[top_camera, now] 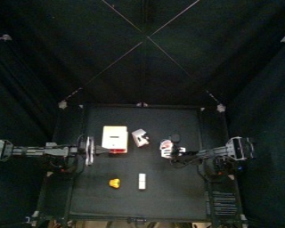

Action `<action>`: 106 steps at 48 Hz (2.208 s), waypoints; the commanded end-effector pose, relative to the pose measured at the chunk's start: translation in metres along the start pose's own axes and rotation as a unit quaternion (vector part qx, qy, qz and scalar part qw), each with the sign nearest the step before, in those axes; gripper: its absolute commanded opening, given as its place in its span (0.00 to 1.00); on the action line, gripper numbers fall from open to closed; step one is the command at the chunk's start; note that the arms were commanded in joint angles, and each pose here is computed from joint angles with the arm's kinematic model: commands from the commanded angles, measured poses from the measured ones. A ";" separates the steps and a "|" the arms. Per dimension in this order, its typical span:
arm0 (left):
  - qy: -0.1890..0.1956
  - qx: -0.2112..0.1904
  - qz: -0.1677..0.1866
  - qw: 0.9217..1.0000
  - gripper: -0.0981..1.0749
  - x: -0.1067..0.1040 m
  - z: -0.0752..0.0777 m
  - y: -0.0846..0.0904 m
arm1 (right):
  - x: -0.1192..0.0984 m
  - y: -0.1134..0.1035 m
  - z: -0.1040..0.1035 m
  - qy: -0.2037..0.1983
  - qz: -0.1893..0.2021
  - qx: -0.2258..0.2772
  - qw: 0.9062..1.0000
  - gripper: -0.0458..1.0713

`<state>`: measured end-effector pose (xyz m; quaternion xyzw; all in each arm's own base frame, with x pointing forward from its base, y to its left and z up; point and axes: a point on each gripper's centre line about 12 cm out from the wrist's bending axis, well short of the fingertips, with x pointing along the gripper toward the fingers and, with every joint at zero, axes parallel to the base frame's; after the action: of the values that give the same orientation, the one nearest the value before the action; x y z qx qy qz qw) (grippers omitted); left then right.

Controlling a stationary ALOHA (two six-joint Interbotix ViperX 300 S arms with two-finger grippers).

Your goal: Grab salmon sushi

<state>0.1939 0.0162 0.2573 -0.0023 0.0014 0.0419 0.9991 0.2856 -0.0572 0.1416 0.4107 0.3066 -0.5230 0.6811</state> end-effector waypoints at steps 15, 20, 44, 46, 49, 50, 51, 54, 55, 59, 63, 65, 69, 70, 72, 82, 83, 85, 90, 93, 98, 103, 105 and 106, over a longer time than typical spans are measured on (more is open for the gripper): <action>-0.008 0.002 0.001 1.000 0.06 0.002 0.006 0.000 | -0.042 0.013 0.026 -0.016 0.047 0.051 0.997 0.92; -0.006 0.002 0.002 1.000 0.06 0.002 0.005 0.001 | -0.044 0.011 0.029 -0.022 0.031 0.057 0.998 0.91; -0.005 0.001 0.002 1.000 0.06 0.002 0.004 0.001 | -0.027 0.013 0.020 -0.018 0.016 0.039 0.999 0.91; -0.005 0.001 0.002 1.000 0.06 0.002 0.004 0.001 | -0.024 0.012 0.018 -0.017 0.013 0.035 0.999 0.91; -0.006 0.001 0.001 1.000 0.06 0.002 0.004 0.001 | -0.019 0.009 0.016 -0.015 0.008 0.032 0.999 0.91; -0.005 0.001 0.002 1.000 0.06 0.002 0.004 0.001 | -0.018 0.009 0.015 -0.013 0.006 0.032 0.999 0.91; -0.006 0.001 0.002 1.000 0.06 0.002 0.005 0.001 | -0.016 0.008 0.015 -0.012 0.005 0.030 0.999 0.91; -0.005 0.002 0.002 1.000 0.06 0.002 0.004 0.001 | -0.012 0.006 0.013 -0.009 0.002 0.030 1.000 0.91; -0.005 0.002 0.002 1.000 0.06 0.002 0.004 0.001 | -0.011 0.006 0.012 -0.008 0.001 0.028 1.000 0.91; -0.005 0.002 0.002 1.000 0.06 0.002 0.004 0.001 | -0.007 0.003 0.011 -0.005 -0.002 0.028 1.000 0.91; -0.005 0.001 0.003 1.000 0.06 0.002 0.004 0.001 | -0.002 0.002 0.011 -0.003 -0.006 0.029 1.000 0.91; -0.005 0.001 0.003 1.000 0.06 0.002 0.004 0.001 | 0.000 0.002 0.011 -0.003 -0.007 0.027 1.000 0.91; -0.005 0.001 0.003 1.000 0.06 0.002 0.004 0.001 | 0.004 0.001 0.011 -0.002 -0.011 0.027 1.000 0.91; -0.005 0.002 0.003 1.000 0.06 0.002 0.004 0.001 | 0.005 0.000 0.011 -0.002 -0.013 0.028 1.000 0.91; -0.005 0.002 0.003 1.000 0.06 0.002 0.004 0.001 | 0.008 0.000 0.011 -0.001 -0.016 0.028 0.999 0.91; -0.005 0.002 0.003 1.000 0.06 0.002 0.004 0.001 | 0.019 -0.002 0.008 0.004 -0.029 0.025 0.999 0.91; -0.005 0.002 0.003 1.000 0.06 0.002 0.004 0.001 | 0.020 -0.003 0.007 0.006 -0.031 0.025 0.999 0.91; -0.004 0.002 0.003 1.000 0.06 0.002 0.003 0.001 | 0.021 -0.003 0.007 0.007 -0.032 0.025 0.999 0.90; -0.005 0.002 0.004 1.000 0.06 0.002 0.004 0.001 | 0.026 -0.004 0.006 0.009 -0.036 0.024 0.999 0.89; -0.005 0.002 0.004 1.000 0.06 0.002 0.004 0.001 | 0.027 -0.003 0.006 0.010 -0.035 0.026 0.999 0.88; -0.005 0.002 0.004 1.000 0.06 0.002 0.004 0.001 | 0.029 -0.004 0.006 0.012 -0.035 0.027 0.999 0.85; -0.004 0.002 0.004 1.000 0.06 0.002 0.003 0.001 | 0.031 -0.005 0.006 0.013 -0.034 0.026 0.999 0.80; -0.005 0.002 0.004 1.000 0.06 0.002 0.004 0.001 | 0.032 -0.005 0.006 0.014 -0.034 0.026 0.999 0.79; -0.004 0.002 0.004 1.000 0.06 0.002 0.003 0.001 | 0.032 -0.005 0.006 0.014 -0.034 0.026 0.999 0.78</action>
<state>0.1939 0.0174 0.2562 -0.0024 0.0037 0.0449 0.9990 0.2869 -0.0757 0.1110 0.4203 0.3246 -0.5508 0.6439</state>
